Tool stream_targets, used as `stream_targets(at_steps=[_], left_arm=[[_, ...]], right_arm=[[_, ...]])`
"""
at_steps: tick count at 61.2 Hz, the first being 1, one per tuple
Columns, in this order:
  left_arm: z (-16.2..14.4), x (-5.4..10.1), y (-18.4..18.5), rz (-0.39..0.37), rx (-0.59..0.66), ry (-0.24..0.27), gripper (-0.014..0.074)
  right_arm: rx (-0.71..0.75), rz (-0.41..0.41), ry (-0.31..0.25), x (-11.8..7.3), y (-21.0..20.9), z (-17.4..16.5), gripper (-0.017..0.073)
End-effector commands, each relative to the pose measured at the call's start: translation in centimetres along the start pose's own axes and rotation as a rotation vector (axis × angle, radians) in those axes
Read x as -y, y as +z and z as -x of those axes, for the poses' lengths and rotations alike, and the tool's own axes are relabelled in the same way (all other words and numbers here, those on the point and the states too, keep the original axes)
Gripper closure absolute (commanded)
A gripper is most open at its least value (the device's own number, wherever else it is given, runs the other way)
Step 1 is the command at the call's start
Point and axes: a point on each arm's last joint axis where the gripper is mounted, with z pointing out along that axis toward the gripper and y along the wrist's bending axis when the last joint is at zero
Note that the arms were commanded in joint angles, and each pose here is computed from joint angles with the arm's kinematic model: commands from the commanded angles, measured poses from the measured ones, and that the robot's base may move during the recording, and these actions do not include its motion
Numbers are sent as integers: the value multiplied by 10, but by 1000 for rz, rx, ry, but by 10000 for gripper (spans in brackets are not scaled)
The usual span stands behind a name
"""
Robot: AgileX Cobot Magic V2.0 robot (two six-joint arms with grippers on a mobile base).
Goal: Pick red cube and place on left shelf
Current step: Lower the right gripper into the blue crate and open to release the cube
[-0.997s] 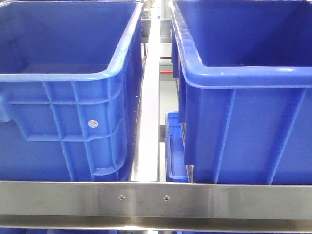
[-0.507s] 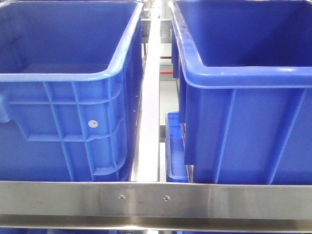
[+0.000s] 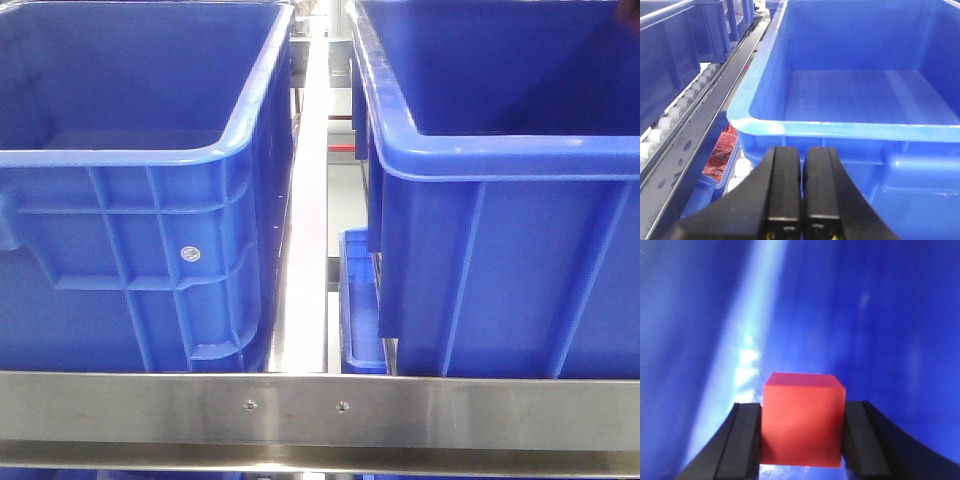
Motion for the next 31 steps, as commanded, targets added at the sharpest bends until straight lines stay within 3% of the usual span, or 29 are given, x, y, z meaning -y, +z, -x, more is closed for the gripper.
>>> stream_targets(at_steps=[1, 31], left_arm=[[1, 0, 0, -4, 78, -5, 492], [1, 0, 0, -4, 78, -5, 492]], right_arm=[[44, 4, -11, -2, 11, 14, 431], [-172, -10, -21, -4, 114, -3, 427]])
